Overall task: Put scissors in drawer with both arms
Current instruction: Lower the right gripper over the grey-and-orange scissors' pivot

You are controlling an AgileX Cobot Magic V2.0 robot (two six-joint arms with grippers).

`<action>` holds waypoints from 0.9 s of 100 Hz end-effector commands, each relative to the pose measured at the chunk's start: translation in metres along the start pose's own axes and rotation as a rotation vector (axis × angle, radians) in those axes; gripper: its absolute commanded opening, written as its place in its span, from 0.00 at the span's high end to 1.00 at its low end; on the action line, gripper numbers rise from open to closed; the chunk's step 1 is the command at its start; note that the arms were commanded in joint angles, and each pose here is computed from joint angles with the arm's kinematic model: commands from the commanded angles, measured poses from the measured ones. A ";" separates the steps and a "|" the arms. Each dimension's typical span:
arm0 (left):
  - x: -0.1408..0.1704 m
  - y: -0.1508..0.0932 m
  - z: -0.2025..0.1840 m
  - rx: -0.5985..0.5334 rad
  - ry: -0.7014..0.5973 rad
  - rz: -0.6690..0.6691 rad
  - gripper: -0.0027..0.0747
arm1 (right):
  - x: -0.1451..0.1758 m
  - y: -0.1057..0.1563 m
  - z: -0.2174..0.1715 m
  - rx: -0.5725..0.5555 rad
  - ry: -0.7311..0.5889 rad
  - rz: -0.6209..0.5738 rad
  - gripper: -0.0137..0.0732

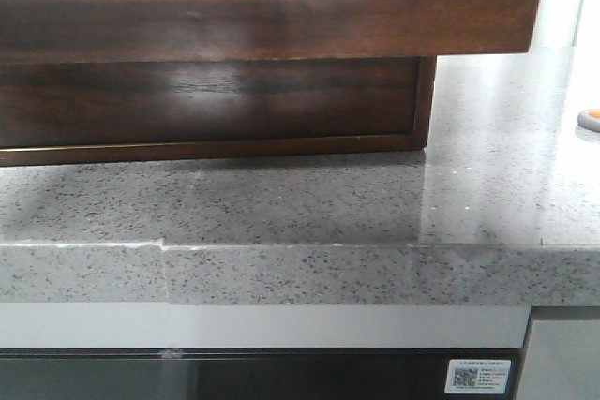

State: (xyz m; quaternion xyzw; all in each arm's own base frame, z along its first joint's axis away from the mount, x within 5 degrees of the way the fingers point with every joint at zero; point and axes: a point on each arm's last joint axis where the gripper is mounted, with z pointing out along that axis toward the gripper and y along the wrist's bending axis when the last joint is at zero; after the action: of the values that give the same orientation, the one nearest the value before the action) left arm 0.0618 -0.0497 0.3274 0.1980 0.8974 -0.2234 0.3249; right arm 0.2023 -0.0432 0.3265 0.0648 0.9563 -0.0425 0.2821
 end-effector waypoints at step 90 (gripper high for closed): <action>-0.051 -0.008 -0.038 -0.117 -0.429 0.199 0.51 | -0.070 0.000 0.094 -0.154 0.283 -0.149 0.41</action>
State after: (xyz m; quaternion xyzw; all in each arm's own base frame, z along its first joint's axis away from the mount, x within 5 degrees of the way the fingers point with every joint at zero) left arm 0.0741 -0.0425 0.3718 0.2221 0.8293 -0.1465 0.4914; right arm 0.3088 -0.0593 0.2692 -0.0116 0.9932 0.0234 0.1132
